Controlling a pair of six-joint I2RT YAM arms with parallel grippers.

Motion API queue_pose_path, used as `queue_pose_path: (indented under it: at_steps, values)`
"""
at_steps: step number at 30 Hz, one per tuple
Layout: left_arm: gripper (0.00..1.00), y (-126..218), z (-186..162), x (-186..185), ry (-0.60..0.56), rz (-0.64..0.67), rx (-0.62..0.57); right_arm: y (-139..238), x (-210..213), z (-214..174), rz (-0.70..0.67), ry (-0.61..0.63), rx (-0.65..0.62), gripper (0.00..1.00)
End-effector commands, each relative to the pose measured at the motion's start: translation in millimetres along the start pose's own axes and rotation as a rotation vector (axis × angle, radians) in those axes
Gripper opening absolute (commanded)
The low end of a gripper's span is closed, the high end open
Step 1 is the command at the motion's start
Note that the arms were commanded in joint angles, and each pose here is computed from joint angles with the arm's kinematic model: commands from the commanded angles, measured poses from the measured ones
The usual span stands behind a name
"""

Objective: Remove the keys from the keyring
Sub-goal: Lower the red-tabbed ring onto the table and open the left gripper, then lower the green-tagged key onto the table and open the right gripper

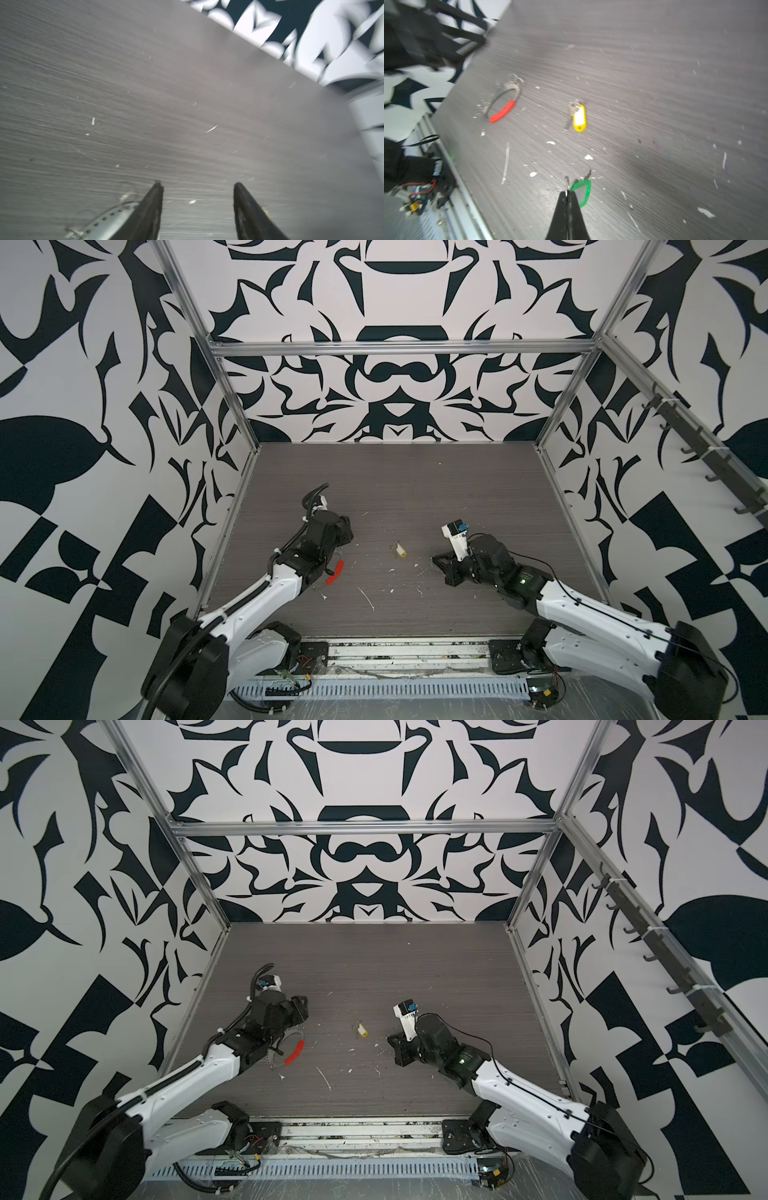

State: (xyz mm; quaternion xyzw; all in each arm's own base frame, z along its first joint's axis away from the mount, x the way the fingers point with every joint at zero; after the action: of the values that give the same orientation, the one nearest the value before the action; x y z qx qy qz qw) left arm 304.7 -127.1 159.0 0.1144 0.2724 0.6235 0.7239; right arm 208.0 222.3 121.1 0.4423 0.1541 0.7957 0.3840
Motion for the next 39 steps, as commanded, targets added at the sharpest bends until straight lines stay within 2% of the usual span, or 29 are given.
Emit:
queue_pose_path:
  at_steps: [1,4,5,10,13,14,19,22,23,27,30,36,38,39]
  values:
    - [0.69,26.2,29.5,-4.0,0.008,-0.029,-0.085,-11.0,2.6,13.5,0.046,-0.048,-0.028,0.0]
    - [0.8,45.2,38.7,-1.6,0.012,-0.037,-0.125,-26.2,-6.4,8.2,0.034,-0.077,0.017,0.0]
    - [1.0,50.4,39.7,-0.6,0.014,-0.039,-0.135,-30.3,-7.7,6.4,0.033,-0.081,0.028,0.0]
    - [0.99,66.2,38.8,8.6,0.035,-0.033,-0.174,-41.3,-28.8,-2.1,-0.05,-0.113,0.056,0.0]
    - [1.0,72.9,38.5,12.3,0.048,-0.035,-0.201,-40.5,-39.7,-5.1,-0.108,-0.126,0.063,0.24]
    - [0.99,74.3,38.2,13.9,0.05,-0.031,-0.207,-39.0,-41.0,-4.9,-0.119,-0.127,0.059,0.29]
    - [0.99,80.2,40.5,15.5,0.053,-0.031,-0.221,-26.6,-46.1,6.2,-0.182,-0.132,0.009,0.5]
    - [1.0,83.8,44.9,13.7,0.051,-0.04,-0.232,-13.2,-40.4,20.4,-0.185,-0.121,-0.056,0.59]
    - [0.99,85.2,46.9,12.4,0.045,-0.046,-0.238,-7.6,-37.3,26.1,-0.183,-0.115,-0.08,0.73]
    - [0.99,86.5,57.6,15.9,0.023,-0.01,-0.283,16.4,-26.4,50.1,-0.181,-0.088,-0.188,0.74]
    - [0.99,80.4,67.5,35.1,0.032,0.135,-0.333,34.6,-16.7,67.6,-0.165,-0.055,-0.275,0.76]
    - [0.99,65.3,98.9,48.4,-0.084,0.308,-0.459,62.5,-12.9,91.7,-0.178,-0.055,-0.434,0.78]
    - [0.99,53.0,106.2,65.2,-0.116,0.394,-0.451,72.1,-22.9,98.6,-0.236,-0.074,-0.5,0.85]
    - [0.99,47.2,109.1,75.2,-0.106,0.422,-0.439,75.7,-27.8,100.4,-0.267,-0.09,-0.517,0.93]
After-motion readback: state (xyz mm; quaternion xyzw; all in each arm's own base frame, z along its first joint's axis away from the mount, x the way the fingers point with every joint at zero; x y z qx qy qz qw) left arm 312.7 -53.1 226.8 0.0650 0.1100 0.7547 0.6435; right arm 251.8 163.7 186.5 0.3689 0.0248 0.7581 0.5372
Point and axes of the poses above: each gripper's point midway between its finger pads, its own y axis back along the fingers, its own x axis along the line the jaws close on, z = x × y, the point moved 1 cm from there along y, back along the fingers, and after that the axes turned 13 degrees about -y, right-handed, at the moved point
